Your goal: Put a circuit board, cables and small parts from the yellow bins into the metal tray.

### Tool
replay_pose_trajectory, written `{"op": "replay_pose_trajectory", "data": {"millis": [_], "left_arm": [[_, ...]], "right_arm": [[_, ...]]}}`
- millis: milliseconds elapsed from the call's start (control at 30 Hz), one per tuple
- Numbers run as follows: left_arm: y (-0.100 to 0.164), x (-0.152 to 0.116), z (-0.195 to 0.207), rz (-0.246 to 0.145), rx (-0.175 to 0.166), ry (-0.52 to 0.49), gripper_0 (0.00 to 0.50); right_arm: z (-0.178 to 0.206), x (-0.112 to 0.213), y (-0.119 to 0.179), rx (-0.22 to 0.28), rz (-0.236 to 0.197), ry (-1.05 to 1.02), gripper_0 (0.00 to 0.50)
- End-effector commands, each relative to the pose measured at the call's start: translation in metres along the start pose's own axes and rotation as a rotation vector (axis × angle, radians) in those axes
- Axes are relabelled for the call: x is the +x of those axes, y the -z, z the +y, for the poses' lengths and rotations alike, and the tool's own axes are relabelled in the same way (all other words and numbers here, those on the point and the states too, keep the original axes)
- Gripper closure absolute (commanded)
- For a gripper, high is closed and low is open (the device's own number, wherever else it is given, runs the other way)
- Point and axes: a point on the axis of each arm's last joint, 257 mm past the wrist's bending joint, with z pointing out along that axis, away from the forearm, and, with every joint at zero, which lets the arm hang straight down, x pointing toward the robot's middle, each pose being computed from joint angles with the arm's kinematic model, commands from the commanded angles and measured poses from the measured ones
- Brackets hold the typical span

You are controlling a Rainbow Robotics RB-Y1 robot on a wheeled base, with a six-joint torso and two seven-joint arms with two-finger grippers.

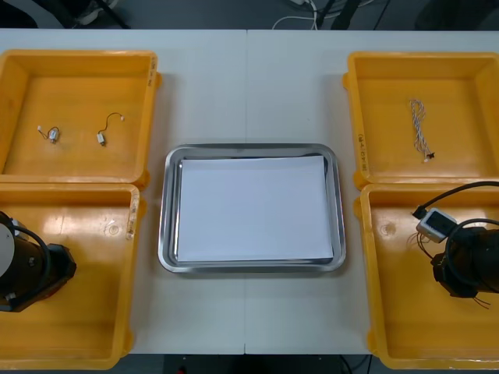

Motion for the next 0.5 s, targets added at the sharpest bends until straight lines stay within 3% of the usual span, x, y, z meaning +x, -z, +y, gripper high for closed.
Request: {"op": "replay_pose_trajectory", "data": {"millis": [33,233,333,500], "left_arm": [[0.031,-0.021,0.001,-0.052,0.001,-0.099,0.5],[0.055,-0.027,0.002,-0.054,-0.009,-0.121,0.5],[0.067,-0.038,-0.007,-0.083,0.013,-0.131,0.5],[0.085,-0.055,-0.024,-0.132,0.053,-0.167,0.5]], "right_arm": [[-0.023,-0.013,0.029,0.047,-0.009,0.059,0.5],[-0.033,-0.015,0.051,0.043,0.007,0.048,0.5],[-0.035,-0.021,0.062,0.024,-0.007,0.035,0.5],[-0.043,-0.019,0.085,0.0,0.018,0.02,0.5]]}}
